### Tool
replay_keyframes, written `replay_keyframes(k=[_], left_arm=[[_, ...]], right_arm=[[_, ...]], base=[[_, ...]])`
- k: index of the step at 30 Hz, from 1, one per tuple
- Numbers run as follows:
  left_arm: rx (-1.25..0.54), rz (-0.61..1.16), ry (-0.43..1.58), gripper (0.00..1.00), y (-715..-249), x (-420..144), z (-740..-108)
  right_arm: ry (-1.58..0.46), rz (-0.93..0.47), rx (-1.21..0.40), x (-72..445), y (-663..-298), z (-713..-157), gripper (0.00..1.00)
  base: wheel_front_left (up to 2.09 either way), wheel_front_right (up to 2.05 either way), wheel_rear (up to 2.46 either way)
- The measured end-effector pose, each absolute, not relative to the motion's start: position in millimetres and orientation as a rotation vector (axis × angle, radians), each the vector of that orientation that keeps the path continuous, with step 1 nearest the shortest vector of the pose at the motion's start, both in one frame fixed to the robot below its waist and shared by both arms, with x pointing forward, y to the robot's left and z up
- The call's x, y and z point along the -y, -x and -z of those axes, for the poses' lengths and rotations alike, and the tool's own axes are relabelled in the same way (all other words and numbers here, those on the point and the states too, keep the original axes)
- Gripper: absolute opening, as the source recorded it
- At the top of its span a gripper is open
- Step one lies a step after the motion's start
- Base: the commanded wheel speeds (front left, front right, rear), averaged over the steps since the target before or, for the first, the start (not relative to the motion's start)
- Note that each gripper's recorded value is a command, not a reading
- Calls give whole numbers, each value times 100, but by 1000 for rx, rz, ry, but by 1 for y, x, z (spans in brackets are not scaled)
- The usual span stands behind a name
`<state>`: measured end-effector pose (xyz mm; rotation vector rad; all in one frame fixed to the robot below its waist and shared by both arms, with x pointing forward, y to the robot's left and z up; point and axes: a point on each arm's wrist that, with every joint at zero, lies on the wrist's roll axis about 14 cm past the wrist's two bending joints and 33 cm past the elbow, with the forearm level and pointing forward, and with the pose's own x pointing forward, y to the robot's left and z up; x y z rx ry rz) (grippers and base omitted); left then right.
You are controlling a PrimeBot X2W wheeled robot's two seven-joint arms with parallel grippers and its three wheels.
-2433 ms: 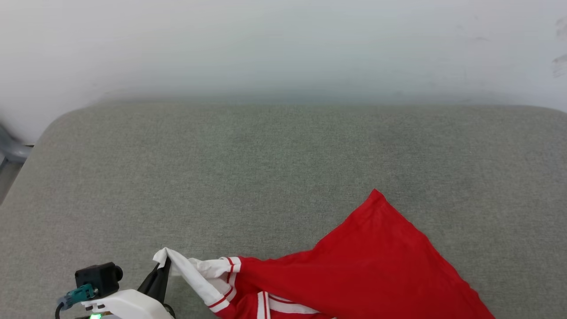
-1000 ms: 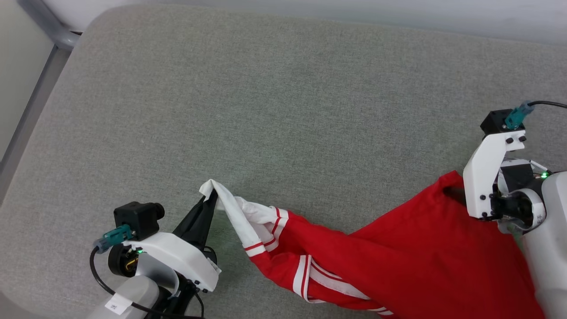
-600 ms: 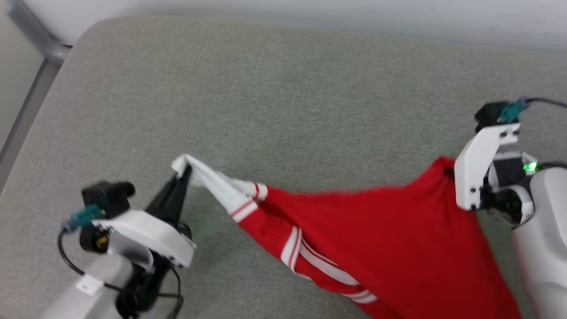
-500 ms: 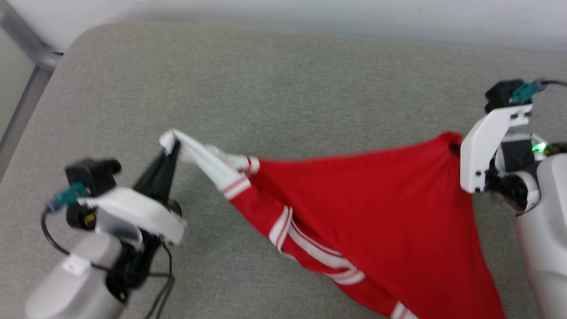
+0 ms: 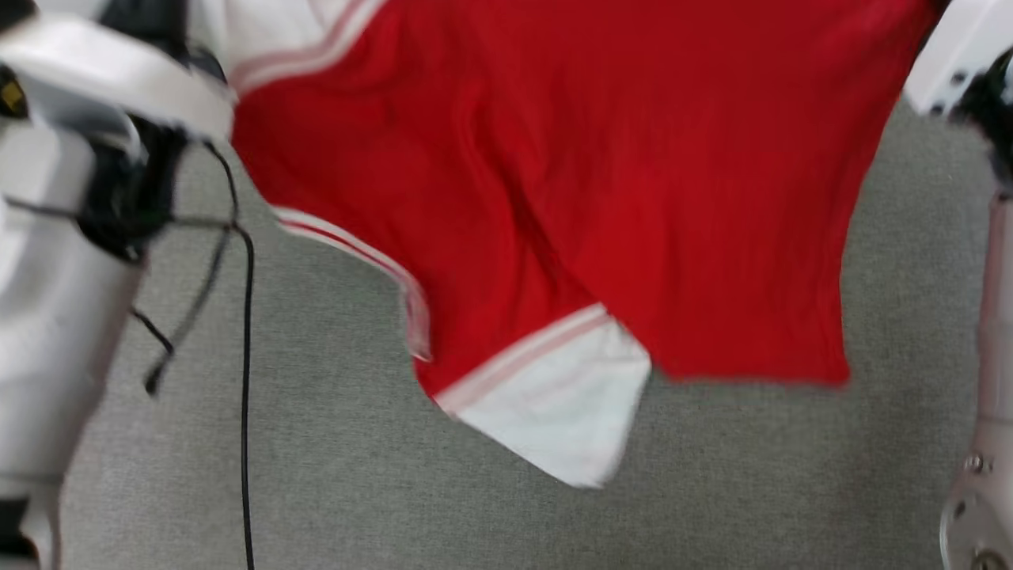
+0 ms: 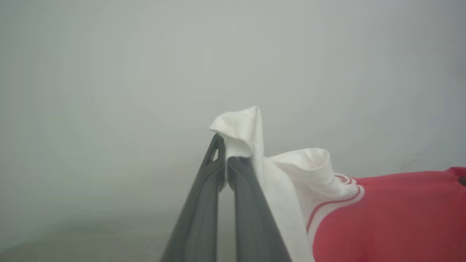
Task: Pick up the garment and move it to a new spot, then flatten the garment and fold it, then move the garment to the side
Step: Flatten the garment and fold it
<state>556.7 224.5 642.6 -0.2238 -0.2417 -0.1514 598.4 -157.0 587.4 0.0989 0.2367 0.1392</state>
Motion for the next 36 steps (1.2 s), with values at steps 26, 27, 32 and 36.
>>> replay_keyframes(k=[26,27,32,36], left_arm=[[246,120,212,0,-708,-239,-642],[225,114,222,0,-710,-240,-631],[76,94,271,0,-706,-244,-570],[-20,98,291,0,-685,-243,-536]], right_arm=[[-118,-16,9,185,-707,-616,0],[-119,-19,-8,183,-709,-606,0],[-133,-55,-114,166,-713,-552,0],[-125,-80,-196,157,-699,-522,0]], base=[[0,0,0],[0,0,0],[0,0,0],[0,0,0]])
